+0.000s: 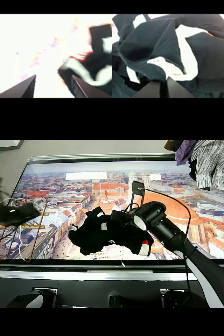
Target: Fold the clothes and pants, and hang the long-sleeved shirts on hangers.
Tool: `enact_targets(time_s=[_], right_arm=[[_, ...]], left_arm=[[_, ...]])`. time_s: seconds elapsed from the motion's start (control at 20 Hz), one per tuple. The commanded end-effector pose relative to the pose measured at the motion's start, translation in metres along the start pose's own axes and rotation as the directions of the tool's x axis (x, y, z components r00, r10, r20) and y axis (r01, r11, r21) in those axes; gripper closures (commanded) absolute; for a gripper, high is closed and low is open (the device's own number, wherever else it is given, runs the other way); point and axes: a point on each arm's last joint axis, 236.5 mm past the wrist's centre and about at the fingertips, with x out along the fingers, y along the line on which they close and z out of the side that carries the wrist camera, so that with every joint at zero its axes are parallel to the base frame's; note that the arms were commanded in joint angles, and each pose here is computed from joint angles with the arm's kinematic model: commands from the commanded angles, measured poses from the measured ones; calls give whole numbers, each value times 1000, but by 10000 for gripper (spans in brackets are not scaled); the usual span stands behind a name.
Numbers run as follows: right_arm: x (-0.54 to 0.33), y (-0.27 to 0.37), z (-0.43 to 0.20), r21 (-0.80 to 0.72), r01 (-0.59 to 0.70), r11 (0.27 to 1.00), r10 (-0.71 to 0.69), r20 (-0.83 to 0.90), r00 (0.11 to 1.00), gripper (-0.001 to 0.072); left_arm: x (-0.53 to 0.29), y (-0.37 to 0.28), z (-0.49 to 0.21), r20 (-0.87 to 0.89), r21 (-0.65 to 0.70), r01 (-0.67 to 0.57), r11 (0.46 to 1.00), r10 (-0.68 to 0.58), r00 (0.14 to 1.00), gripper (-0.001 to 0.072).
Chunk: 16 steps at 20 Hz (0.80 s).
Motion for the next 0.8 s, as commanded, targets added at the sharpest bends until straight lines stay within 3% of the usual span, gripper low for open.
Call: enact_targets(time_s=[0.0, 0.1, 0.2, 0.3, 0.45, 0.55, 0.75], right_arm=[[0, 0, -1, -31, 2, 1000, -2, -2, 1000, 667], [0, 0, -1, -63, 2, 998, -2, -2, 1000, 667], [0, -3, -3, -80, 12, 997, -13, -11, 1000, 667], [0, -5, -4, -90, 22, 996, -23, -17, 1000, 667], [0, -5, -4, -111, 21, 994, -23, -17, 1000, 667], [0, -5, -4, -111, 20, 994, -22, -16, 1000, 667], [0, -8, 0, -148, 36, 988, -36, 2, 999, 666]], left_arm=[[-26, 72, -20, -68, 72, -95, 993, 100, 993, 195], [-27, 89, -22, -82, 106, -127, 986, 136, 987, 194], [-26, 115, -23, -85, 42, -219, 975, 222, 971, 190], [-20, 133, -31, -107, -9, -235, 972, 233, 967, 96], [-5, 167, -58, -174, -16, -244, 970, 238, 956, 96], [12, 178, -65, -151, -58, -195, 979, 185, 971, 99], [55, 185, -97, -176, 75, -130, 989, 141, 974, 100]])
